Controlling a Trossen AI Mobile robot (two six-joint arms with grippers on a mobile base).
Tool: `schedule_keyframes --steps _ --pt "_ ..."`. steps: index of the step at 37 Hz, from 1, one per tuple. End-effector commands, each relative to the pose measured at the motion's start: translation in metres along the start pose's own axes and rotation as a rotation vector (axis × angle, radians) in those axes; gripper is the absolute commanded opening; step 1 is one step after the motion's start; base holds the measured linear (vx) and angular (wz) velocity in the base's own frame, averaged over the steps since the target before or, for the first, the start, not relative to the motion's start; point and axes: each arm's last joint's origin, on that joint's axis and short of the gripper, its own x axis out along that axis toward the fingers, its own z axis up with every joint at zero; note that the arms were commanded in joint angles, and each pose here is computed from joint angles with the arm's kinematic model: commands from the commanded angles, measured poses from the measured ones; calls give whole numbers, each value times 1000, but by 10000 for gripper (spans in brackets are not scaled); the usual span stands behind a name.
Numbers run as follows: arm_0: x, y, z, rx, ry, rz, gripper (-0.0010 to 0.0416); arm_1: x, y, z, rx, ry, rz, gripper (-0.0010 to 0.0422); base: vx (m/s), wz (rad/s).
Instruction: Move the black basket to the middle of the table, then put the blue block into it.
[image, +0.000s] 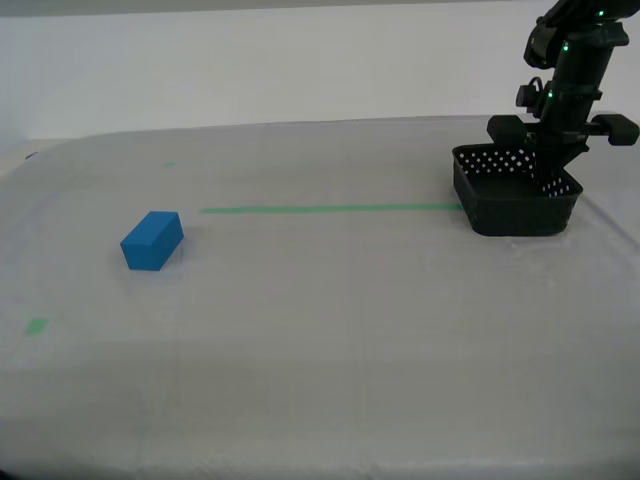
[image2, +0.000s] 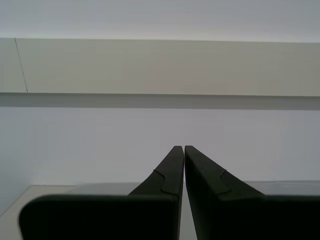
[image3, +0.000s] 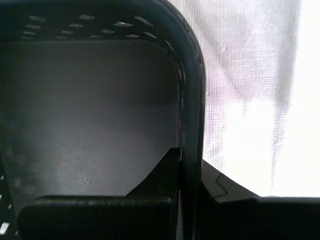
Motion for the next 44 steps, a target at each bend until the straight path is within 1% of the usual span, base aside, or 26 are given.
schedule_keyframes --steps 1,7,17,19,27,34,44 --pt "-9 1 0 7 -14 22 -1 0 0 1 1 -5 0 0 0 0" --pt "-26 1 -1 14 -32 34 -1 0 0 1 1 -5 0 0 0 0" --pt "-64 6 -3 22 -94 134 -1 0 0 1 2 -5 1 0 0 0" --pt "-71 9 -5 24 -102 143 -1 0 0 1 1 -5 0 0 0 0" --pt "-93 30 -12 9 -133 160 -1 0 0 1 2 -5 1 0 0 0" --pt "-95 55 -19 -17 -115 172 -1 0 0 1 2 -5 0 0 0 0" --pt "-97 89 -29 -14 -98 192 -1 0 0 1 1 -5 0 0 0 0"
